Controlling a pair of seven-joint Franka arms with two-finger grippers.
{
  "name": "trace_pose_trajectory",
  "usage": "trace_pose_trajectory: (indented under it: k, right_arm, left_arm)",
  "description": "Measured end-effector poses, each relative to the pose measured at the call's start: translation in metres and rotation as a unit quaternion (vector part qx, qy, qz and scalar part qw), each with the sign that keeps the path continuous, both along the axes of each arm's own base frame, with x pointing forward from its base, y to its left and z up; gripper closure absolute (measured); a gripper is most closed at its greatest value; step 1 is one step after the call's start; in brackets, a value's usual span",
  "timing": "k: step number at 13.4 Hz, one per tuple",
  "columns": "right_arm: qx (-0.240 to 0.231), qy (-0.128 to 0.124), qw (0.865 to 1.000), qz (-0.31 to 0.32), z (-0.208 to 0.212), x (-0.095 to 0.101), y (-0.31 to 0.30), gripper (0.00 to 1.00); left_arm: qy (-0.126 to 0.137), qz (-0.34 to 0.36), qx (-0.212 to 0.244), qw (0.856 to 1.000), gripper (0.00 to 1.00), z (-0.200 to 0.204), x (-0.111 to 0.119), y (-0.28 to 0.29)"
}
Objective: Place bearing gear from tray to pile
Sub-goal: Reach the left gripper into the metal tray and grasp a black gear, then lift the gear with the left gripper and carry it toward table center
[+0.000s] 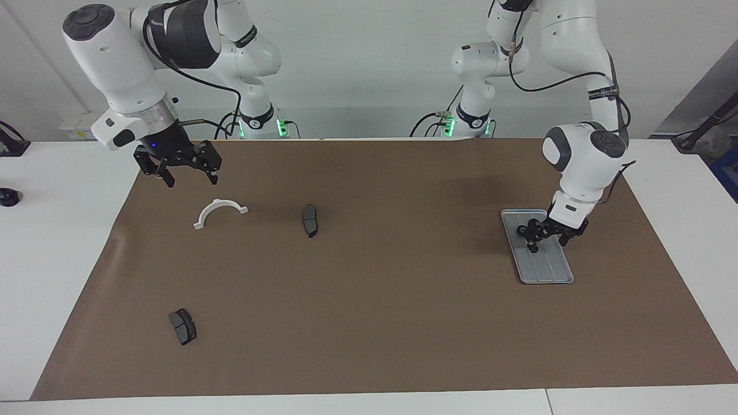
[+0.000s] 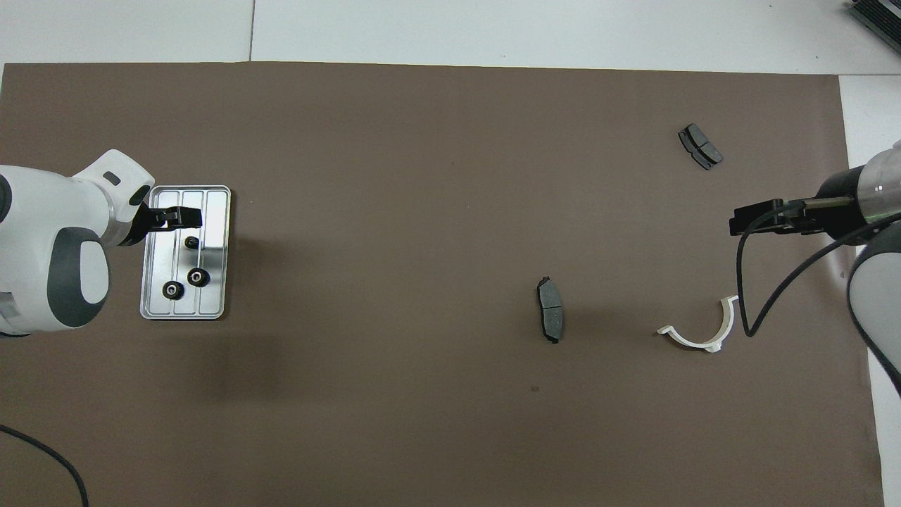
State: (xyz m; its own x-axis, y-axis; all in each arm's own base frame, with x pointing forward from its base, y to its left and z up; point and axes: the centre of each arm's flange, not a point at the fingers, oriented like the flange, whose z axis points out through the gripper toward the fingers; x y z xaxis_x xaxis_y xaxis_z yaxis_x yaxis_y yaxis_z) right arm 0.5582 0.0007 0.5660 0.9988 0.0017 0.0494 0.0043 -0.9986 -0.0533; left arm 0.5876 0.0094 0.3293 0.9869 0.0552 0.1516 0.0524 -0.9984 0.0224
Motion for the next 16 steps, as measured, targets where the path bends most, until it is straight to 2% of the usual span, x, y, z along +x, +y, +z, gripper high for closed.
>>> trace_pose_trajectory:
  k: [1, 3, 4, 5, 7, 14, 15, 16]
  right_arm:
    - [0.000, 0.000, 1.000, 0.000, 0.000, 0.000, 0.000, 0.00]
    - [0.000, 0.000, 1.000, 0.000, 0.000, 0.000, 0.000, 0.00]
    - [0.000, 0.000, 1.000, 0.000, 0.000, 0.000, 0.000, 0.00]
    - [0.000, 0.000, 1.000, 0.000, 0.000, 0.000, 0.000, 0.00]
    - [0.000, 0.000, 1.000, 0.000, 0.000, 0.000, 0.000, 0.00]
    - [0.000, 0.000, 1.000, 0.000, 0.000, 0.000, 0.000, 0.00]
    - [0.000, 0.000, 1.000, 0.000, 0.000, 0.000, 0.000, 0.00]
    - [0.000, 0.000, 1.000, 0.000, 0.000, 0.000, 0.000, 0.00]
  left_arm:
    - [-0.001, 0.000, 0.000, 1.000, 0.06, -0.006, -0.001, 0.000]
    - [-0.009, 0.000, 0.001, 1.000, 0.28, -0.012, 0.000, 0.000]
    - [-0.013, 0.000, 0.001, 1.000, 0.43, -0.015, 0.001, 0.000]
    - [-0.016, 0.000, 0.001, 1.000, 0.48, -0.017, 0.002, 0.000]
    - [-0.014, -0.001, 0.001, 1.000, 0.52, -0.021, 0.002, -0.001]
    - [-0.003, -0.001, 0.001, 1.000, 0.54, -0.029, -0.003, -0.002]
    - [-0.003, -0.001, 0.001, 1.000, 0.58, -0.029, -0.003, -0.002]
    - [-0.003, -0.002, 0.000, 1.000, 0.72, -0.028, -0.003, -0.003]
